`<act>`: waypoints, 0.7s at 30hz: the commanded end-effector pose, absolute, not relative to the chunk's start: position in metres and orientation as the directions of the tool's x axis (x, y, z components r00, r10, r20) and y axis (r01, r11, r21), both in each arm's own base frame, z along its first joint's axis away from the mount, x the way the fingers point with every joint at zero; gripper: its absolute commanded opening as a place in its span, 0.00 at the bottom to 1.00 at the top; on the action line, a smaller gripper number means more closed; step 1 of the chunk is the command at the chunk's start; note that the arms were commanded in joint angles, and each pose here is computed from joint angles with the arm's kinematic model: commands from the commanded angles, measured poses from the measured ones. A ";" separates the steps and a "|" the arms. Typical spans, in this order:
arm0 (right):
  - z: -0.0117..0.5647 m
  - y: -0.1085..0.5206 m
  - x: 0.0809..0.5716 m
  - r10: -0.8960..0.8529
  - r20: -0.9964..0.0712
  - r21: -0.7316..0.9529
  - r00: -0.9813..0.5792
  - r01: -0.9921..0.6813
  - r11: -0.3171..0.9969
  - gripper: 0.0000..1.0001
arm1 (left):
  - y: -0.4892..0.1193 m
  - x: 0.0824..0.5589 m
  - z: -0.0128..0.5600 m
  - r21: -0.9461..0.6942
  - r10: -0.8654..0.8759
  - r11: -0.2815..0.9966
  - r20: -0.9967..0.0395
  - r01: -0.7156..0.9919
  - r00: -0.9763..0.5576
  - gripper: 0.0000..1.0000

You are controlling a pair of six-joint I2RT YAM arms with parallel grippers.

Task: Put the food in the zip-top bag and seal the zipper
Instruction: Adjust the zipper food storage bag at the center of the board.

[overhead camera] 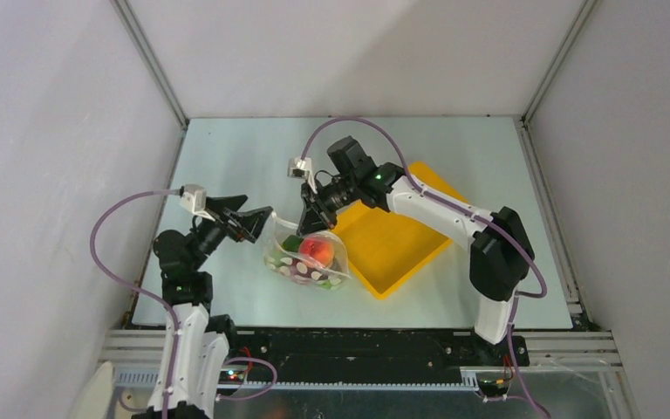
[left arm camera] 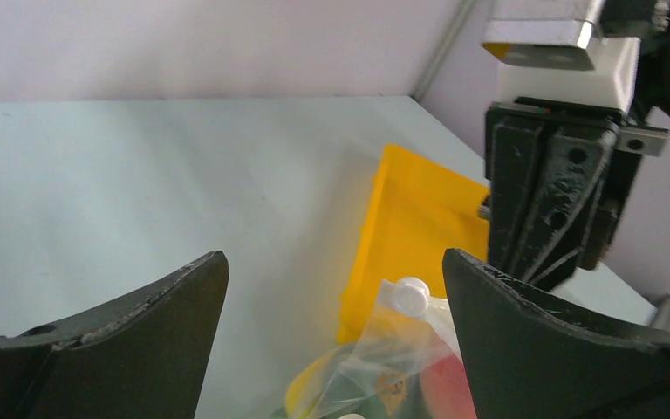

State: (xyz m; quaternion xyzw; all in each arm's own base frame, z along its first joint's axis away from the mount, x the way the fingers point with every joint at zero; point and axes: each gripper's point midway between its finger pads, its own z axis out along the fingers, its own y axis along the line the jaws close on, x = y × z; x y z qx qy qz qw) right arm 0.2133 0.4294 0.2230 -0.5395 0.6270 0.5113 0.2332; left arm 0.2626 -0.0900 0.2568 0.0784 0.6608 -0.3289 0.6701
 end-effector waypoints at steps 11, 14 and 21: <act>0.263 0.439 0.253 -0.345 -0.890 0.352 -0.299 -0.930 -0.102 0.00 | -0.085 0.246 0.259 -0.243 -0.288 0.757 -0.957 0.607 -0.025 1.00; 0.264 0.440 0.250 -0.363 -0.883 0.362 -0.297 -0.924 -0.125 0.00 | -0.076 0.250 0.249 -0.244 -0.277 0.784 -0.960 0.571 -0.031 1.00; 0.269 0.440 0.245 -0.350 -0.900 0.335 -0.259 -0.925 -0.178 0.00 | -0.082 0.257 0.230 -0.313 -0.298 0.723 -0.946 0.615 -0.131 0.99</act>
